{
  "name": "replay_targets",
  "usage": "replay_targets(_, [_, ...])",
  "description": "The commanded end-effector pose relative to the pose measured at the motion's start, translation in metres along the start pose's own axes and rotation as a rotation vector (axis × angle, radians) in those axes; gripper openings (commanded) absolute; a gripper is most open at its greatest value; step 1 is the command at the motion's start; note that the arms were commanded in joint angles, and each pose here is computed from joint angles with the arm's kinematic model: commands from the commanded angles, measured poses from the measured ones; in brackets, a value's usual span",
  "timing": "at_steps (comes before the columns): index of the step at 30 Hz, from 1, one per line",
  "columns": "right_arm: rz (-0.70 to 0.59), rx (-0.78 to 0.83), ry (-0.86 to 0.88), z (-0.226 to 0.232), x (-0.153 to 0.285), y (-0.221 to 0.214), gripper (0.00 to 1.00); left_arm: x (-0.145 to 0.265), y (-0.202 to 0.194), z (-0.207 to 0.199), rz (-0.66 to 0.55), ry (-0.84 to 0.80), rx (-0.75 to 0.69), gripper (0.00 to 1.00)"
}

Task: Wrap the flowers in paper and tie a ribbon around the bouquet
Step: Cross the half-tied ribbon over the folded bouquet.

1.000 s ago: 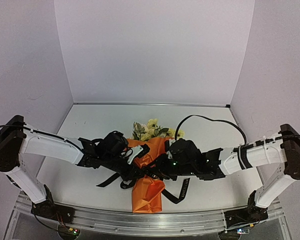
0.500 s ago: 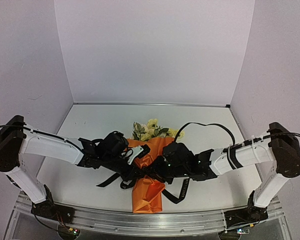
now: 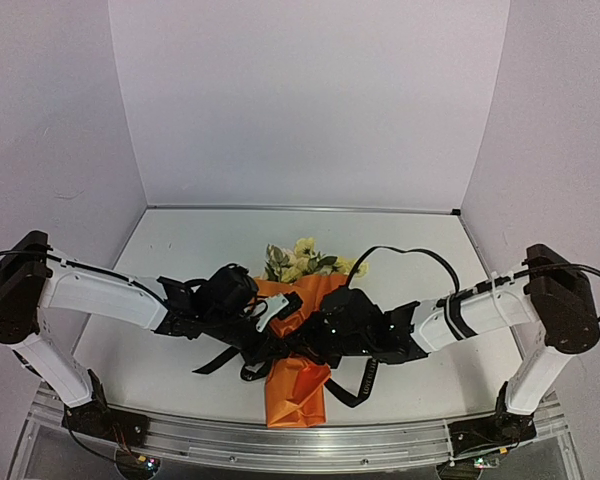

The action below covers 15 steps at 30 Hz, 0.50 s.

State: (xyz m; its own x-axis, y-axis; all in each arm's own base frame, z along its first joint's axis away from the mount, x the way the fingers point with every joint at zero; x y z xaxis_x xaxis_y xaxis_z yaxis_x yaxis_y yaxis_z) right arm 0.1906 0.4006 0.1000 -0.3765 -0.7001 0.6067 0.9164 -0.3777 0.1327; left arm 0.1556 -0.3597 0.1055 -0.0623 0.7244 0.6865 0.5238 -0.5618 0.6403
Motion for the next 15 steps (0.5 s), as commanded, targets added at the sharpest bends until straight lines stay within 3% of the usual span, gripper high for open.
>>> replay_targets(1, [-0.027,-0.004,0.071,0.022,0.000,0.006,0.24,0.008,0.017,-0.013,-0.037,-0.033,-0.059,0.02])
replay_targets(8, [-0.005,0.026,0.105,0.036,0.005,0.003,0.22,0.007,0.018,-0.015,-0.023,-0.041,-0.076,0.02])
replay_targets(15, [0.026,0.044,0.083,0.027,-0.001,-0.002,0.09,0.013,0.025,-0.016,-0.046,-0.030,-0.086,0.02])
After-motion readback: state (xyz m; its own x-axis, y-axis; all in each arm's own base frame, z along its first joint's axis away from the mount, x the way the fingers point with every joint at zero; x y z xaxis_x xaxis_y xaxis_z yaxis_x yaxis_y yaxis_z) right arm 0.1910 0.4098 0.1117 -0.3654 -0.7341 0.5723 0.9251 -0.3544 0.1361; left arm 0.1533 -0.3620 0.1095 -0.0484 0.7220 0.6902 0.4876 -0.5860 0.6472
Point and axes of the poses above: each gripper's point midway between its finger pads, its own x axis back along the fingers, its own z axis along the line the jaws close on, y = z × x, the point moved 3 cm from there along x, back along the fingers
